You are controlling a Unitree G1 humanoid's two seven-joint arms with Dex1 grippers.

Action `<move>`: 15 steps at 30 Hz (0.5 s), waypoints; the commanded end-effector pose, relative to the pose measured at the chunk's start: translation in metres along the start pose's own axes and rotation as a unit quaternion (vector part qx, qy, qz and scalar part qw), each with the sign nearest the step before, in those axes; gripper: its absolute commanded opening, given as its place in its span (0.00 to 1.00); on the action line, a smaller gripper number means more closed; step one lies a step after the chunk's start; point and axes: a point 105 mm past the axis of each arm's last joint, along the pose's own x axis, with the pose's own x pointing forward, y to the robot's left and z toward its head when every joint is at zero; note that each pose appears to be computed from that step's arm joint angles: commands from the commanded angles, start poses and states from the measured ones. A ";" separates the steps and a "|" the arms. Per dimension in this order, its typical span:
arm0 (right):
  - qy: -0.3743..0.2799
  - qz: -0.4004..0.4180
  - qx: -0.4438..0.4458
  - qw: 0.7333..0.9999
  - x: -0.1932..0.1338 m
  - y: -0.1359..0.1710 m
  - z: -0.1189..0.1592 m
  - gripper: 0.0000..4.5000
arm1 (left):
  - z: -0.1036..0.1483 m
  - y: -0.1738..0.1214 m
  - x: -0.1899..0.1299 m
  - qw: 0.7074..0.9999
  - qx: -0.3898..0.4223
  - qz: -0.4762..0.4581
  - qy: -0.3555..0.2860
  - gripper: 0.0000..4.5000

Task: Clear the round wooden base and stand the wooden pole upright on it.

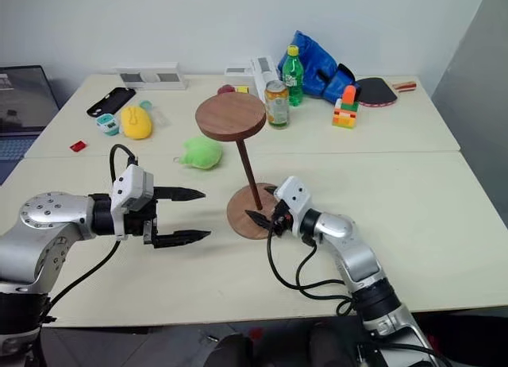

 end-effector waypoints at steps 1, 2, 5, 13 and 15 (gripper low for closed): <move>-0.005 -0.013 -0.030 0.999 -0.017 -0.010 0.009 0.79 | 0.007 0.012 -0.005 0.999 0.014 0.044 0.016 1.00; -0.001 -0.019 -0.037 0.999 -0.027 -0.015 0.010 0.79 | 0.007 0.016 -0.006 0.998 0.016 0.059 0.015 1.00; 0.005 -0.018 -0.058 0.998 -0.068 -0.027 0.026 0.79 | -0.005 0.027 -0.017 0.992 0.008 0.105 0.065 1.00; 0.037 0.008 -0.085 0.996 -0.147 -0.024 0.058 0.79 | -0.012 0.040 -0.038 0.990 0.007 0.122 0.075 1.00; 0.042 0.002 -0.088 0.995 -0.156 -0.024 0.062 0.79 | -0.012 0.042 -0.041 0.990 0.007 0.125 0.069 1.00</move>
